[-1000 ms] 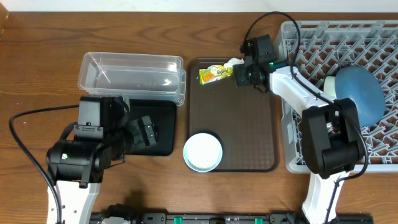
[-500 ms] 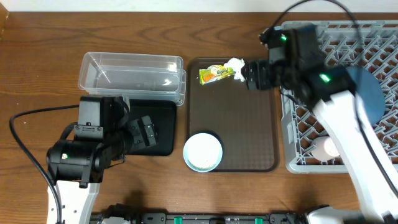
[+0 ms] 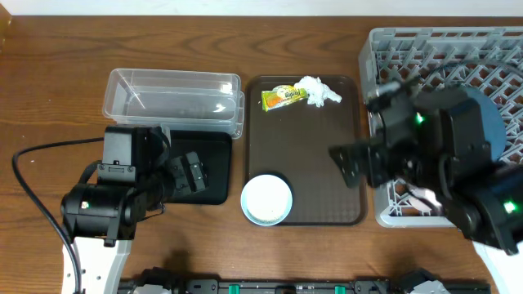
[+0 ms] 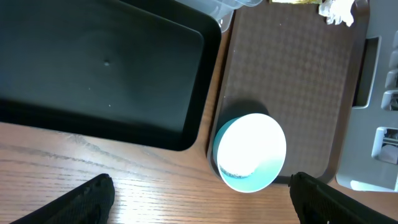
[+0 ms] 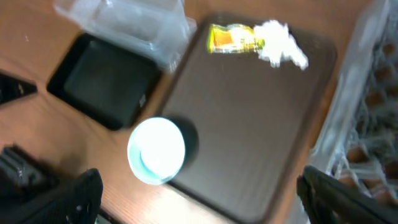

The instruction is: Sort waste into correct bins and load items into the dishwasher rack

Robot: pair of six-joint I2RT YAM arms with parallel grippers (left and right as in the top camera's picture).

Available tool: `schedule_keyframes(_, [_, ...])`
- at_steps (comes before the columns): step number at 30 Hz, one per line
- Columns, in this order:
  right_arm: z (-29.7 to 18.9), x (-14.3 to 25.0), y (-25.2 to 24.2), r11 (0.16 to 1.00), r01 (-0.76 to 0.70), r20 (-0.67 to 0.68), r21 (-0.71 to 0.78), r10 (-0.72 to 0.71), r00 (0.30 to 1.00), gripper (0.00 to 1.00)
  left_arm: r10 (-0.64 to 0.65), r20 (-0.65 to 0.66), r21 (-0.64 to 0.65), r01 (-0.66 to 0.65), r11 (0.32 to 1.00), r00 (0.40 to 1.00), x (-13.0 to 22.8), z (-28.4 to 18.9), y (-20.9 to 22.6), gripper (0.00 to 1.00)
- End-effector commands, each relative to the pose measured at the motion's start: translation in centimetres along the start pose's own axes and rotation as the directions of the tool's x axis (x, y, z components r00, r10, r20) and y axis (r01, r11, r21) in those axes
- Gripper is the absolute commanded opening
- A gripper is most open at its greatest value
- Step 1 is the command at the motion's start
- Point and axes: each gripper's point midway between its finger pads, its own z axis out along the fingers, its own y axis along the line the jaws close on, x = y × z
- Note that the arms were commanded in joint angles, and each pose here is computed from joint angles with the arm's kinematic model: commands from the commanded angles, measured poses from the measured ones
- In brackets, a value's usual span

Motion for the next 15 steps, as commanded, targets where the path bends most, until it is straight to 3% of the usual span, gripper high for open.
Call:
schedule_keyframes(1, [-1.3,0.9,-1.0,0.998,0.017,0.002,0.065,-0.017,1.0,0.99,0.011,0.013,-0.014,-0.01,1.0,1.0,-0.3,-0.2,0.2,0.92])
schedule_keyframes(5, [-2.7,0.7,-1.8,0.988,0.099,0.053,0.122,-0.106,0.993,0.99,0.011,0.014,-0.014,-0.011,1.0,1.0,-0.3,-0.2,0.2,0.92])
schedule_keyframes(9, [-3.9,-0.6,-2.7,0.965,0.193,0.211,0.178,-0.229,0.95,0.99,0.011,0.013,-0.014,-0.01,1.0,1.0,-0.3,-0.2,0.2,0.92])
schedule_keyframes(15, [-2.5,1.2,-5.6,0.963,0.131,0.375,0.234,-0.214,0.902,0.99,0.011,0.013,-0.014,-0.01,1.0,1.0,-0.3,-0.2,0.2,0.92])
